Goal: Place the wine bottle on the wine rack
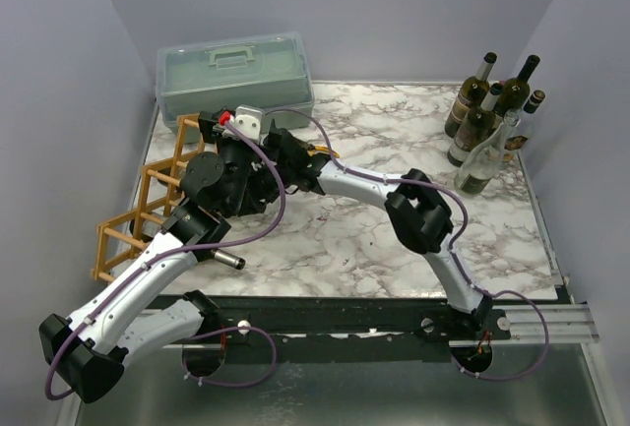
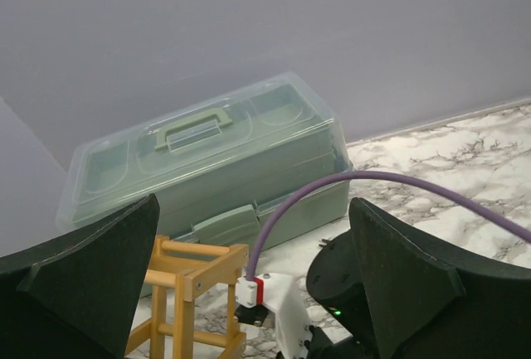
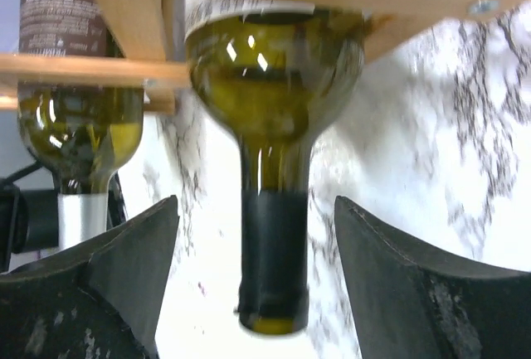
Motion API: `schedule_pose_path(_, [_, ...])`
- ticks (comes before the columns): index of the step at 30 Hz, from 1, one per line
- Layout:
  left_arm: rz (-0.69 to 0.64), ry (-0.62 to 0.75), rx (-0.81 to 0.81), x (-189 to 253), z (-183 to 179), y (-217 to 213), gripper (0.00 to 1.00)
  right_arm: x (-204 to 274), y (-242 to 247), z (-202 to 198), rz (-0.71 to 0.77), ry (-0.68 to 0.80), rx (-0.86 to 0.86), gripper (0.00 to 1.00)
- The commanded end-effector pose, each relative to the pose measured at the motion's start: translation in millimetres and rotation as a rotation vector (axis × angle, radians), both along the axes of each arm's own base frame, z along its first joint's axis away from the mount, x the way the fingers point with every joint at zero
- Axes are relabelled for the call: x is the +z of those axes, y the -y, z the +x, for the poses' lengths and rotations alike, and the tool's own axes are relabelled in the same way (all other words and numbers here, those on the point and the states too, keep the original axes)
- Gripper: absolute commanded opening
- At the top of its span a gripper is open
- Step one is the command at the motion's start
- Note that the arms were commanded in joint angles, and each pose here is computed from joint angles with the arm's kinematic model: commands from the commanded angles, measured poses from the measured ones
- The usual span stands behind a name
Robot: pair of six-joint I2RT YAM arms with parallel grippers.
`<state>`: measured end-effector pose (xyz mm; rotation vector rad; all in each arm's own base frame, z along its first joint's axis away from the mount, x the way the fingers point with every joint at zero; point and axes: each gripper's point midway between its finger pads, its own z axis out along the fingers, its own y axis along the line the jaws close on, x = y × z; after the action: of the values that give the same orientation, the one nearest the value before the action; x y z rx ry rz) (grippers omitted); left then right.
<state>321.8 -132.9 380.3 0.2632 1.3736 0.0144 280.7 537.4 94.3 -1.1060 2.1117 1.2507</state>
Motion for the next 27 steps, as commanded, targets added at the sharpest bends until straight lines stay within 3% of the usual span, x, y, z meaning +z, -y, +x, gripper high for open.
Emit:
schedule_pose_path(1, [-0.029, 0.015, -0.02, 3, -2, 2, 0.98, 41, 25, 1, -0.01, 0.104, -0.074, 0.8])
schedule_pose_path(9, [-0.054, 0.034, 0.081, 11, -6, -21, 0.99, 34, 130, 16, -0.121, 0.163, -0.31, 0.8])
schedule_pose_path(16, [-0.104, 0.019, 0.11, 9, -4, -24, 0.99, 40, 266, 62, -0.165, 0.163, -0.688, 0.7])
schedule_pose_path(22, [-0.089, -0.001, 0.077, 1, 0, -15, 0.99, 114, 367, 90, -0.113, 0.348, -1.033, 0.78])
schedule_pose_path(27, [-0.089, -0.014, 0.037, -2, 2, -6, 0.99, 169, 431, 105, -0.063, 0.406, -1.269, 0.79])
